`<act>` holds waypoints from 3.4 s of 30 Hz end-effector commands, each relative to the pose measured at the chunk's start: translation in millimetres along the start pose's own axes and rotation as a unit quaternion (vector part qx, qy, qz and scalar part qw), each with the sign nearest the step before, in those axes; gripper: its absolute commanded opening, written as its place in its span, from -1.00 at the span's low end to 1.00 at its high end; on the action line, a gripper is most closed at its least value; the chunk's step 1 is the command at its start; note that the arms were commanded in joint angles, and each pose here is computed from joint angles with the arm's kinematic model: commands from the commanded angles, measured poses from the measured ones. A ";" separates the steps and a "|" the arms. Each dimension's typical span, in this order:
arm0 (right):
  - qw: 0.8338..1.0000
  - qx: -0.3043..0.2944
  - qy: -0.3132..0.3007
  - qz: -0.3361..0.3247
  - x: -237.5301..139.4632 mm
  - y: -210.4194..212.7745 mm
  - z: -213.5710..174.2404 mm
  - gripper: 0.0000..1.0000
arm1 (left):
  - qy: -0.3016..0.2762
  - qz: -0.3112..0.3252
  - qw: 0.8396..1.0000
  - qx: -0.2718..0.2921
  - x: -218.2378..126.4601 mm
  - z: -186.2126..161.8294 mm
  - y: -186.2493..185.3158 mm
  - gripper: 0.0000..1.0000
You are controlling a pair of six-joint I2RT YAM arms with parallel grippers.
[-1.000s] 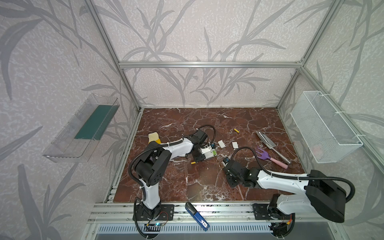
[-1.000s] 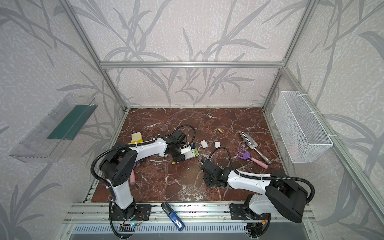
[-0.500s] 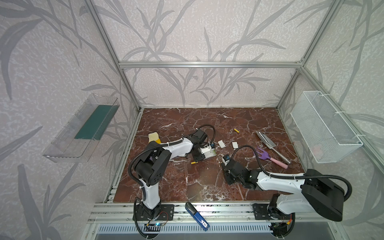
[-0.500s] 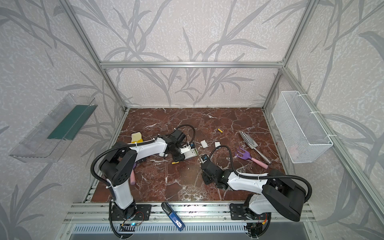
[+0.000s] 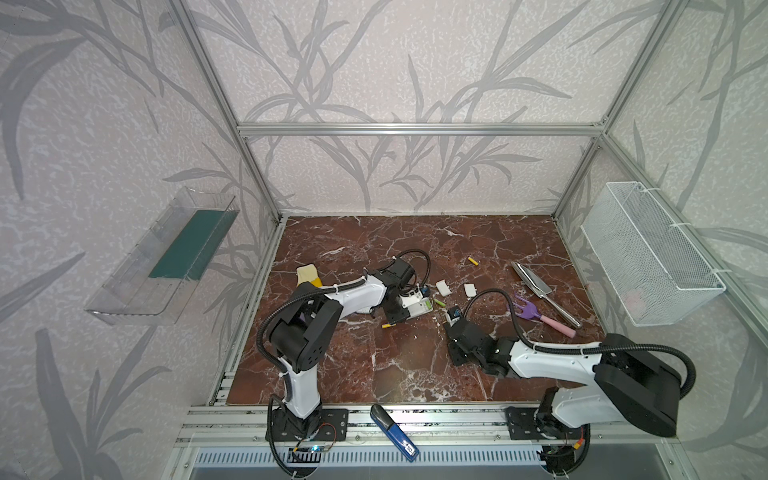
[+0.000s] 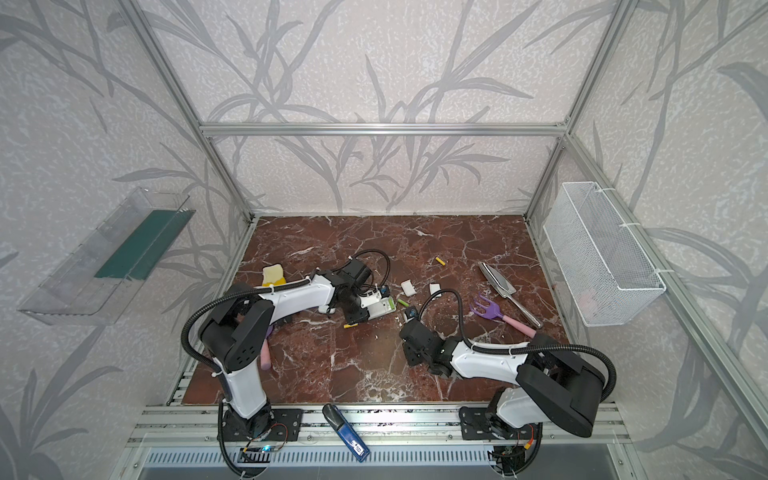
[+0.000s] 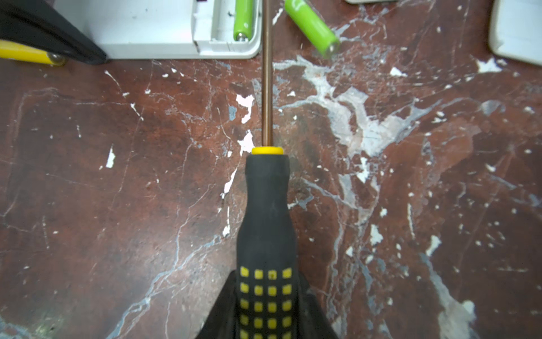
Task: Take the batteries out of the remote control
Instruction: 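Pry the nearer green battery out of the compartment with the screwdriver tip, then reposition the screwdriver tip under the remaining green battery with the right gripper, then lever the remaining green battery out with the screwdriver tip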
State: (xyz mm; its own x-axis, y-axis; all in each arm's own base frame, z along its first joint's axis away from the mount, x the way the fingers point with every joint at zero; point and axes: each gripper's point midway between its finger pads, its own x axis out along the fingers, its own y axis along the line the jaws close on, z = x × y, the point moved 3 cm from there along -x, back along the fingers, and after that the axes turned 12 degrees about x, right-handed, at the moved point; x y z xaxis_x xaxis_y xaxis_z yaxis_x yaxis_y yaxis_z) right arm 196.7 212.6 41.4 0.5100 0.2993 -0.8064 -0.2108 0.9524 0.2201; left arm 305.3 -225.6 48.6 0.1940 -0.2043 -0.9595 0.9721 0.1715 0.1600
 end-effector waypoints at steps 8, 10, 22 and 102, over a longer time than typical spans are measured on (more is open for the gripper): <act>0.999 -0.005 0.030 -0.025 0.6 -8.8 -10.2 -1.00 | 0.046 -0.030 0.998 -0.004 1.5 -19.2 -11.4 -0.24; 0.999 -0.010 0.033 -0.022 -1.4 -6.2 -8.5 -1.00 | 0.045 -0.030 0.999 -0.004 1.1 -18.8 -11.9 -0.24; 0.995 -0.016 0.100 0.007 -29.9 8.9 -9.6 -1.00 | 0.029 0.013 0.999 -0.019 -4.5 -11.4 -3.1 -0.25; 0.975 0.065 0.208 0.035 -47.7 10.5 12.6 -1.00 | 0.008 0.043 0.987 -0.155 -25.9 34.6 -19.5 -0.33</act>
State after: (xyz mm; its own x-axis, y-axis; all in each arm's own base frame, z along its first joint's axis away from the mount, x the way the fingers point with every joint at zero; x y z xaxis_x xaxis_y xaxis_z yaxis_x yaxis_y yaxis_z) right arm 184.2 209.4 86.4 0.1513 0.3484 -0.9251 -0.1352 0.9343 0.3298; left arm 284.5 -255.8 67.7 0.2071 -0.1689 -0.9636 0.9098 0.3954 0.1263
